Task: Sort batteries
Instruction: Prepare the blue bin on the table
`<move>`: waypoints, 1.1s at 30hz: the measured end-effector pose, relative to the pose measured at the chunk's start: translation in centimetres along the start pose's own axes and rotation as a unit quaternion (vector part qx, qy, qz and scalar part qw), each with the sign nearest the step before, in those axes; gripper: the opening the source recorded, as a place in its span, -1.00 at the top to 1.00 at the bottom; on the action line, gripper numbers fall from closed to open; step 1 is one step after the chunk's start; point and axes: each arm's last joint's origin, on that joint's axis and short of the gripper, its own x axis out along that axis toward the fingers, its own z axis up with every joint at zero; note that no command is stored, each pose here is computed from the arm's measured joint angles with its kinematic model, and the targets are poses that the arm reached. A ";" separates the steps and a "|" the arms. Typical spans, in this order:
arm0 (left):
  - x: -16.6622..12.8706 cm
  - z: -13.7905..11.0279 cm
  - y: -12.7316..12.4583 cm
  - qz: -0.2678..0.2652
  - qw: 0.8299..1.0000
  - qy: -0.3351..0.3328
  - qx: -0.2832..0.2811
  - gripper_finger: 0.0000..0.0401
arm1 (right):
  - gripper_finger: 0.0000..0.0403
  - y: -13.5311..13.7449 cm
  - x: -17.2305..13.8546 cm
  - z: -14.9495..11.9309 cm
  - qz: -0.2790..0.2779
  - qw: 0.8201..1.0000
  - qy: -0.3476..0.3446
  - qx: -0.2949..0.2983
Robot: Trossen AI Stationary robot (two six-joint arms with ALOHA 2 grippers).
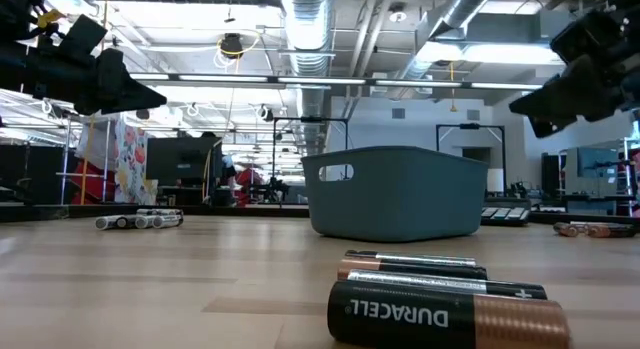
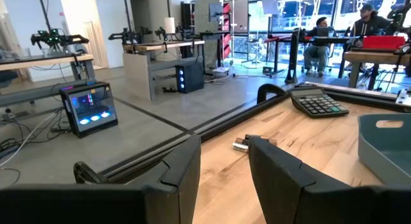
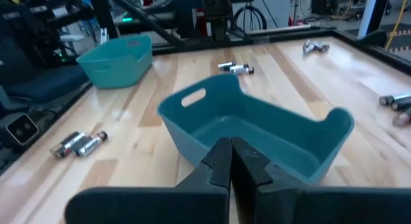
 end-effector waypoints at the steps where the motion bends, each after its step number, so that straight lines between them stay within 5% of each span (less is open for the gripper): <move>1: 0.0 0.0 0.0 0.000 1.000 0.000 0.000 0.37 | 0.91 0.0 -0.1 0.3 0.001 1.000 -0.005 0.000; 7: 0.0 0.0 0.0 0.000 1.000 0.000 0.000 0.37 | 0.98 0.3 -0.8 3.3 -0.010 1.000 -0.026 -0.006; 14: 0.0 0.0 0.0 0.000 1.000 0.000 0.000 0.37 | 0.99 1.1 -1.9 10.1 -0.137 0.989 0.051 -0.004; 22: 0.0 0.0 0.0 0.000 1.000 0.000 0.000 0.37 | 1.00 3.4 2.7 15.4 -0.254 0.956 0.122 0.081; 25: 0.0 0.0 0.0 0.000 1.000 0.000 0.000 0.37 | 1.00 3.9 4.9 15.9 -0.294 0.932 0.152 0.150; 33: 0.0 0.0 0.0 0.000 1.000 0.000 0.000 0.37 | 1.00 5.1 9.5 15.1 -0.396 0.816 0.211 0.363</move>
